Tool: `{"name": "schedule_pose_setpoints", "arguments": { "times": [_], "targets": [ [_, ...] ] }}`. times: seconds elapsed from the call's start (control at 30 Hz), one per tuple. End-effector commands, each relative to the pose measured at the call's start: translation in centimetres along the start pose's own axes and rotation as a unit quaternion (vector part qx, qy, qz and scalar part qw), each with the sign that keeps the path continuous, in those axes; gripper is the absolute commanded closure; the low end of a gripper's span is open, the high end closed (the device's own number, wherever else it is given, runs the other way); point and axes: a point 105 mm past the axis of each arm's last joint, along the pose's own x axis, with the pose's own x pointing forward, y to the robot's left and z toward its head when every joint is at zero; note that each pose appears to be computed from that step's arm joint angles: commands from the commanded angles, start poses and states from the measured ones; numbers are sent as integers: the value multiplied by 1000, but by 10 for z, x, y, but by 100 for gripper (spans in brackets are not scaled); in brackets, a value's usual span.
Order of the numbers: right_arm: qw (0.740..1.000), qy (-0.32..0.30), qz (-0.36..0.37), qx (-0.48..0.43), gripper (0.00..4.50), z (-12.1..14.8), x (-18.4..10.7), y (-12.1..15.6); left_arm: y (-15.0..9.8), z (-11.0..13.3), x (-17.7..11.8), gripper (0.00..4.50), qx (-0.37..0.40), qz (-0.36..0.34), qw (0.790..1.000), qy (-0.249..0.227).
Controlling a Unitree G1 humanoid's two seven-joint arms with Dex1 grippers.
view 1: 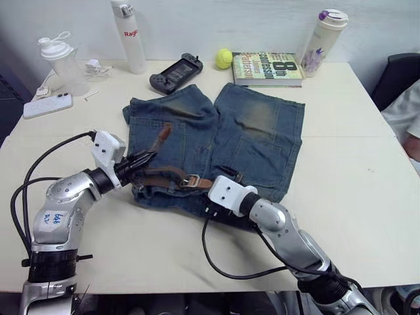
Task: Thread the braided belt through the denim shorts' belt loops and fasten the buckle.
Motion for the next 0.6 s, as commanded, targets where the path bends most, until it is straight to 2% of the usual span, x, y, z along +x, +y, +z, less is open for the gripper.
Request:
{"name": "schedule_pose_setpoints", "arguments": {
  "times": [0.03,0.17,0.27,0.37,0.47,0.6],
  "targets": [
    [997,-54,-31,-33,60,24,-6,-11,0,-1,-1,450,57,-10,998,17],
    [997,-58,-31,-39,60,24,-6,-10,-3,-5,0,450,114,-33,992,33],
    [997,-55,-25,-48,140,23,-7,-8,-5,-5,-1,450,149,-47,987,35],
    [997,-52,-24,-45,295,22,-6,-7,-7,-3,-3,450,162,-58,985,26],
    [998,-44,-24,-41,444,19,-3,-8,-7,-6,-11,450,190,-77,978,38],
    [997,-49,-27,-50,444,23,0,-11,-9,-12,-19,450,206,-104,972,52]
  ]
}}
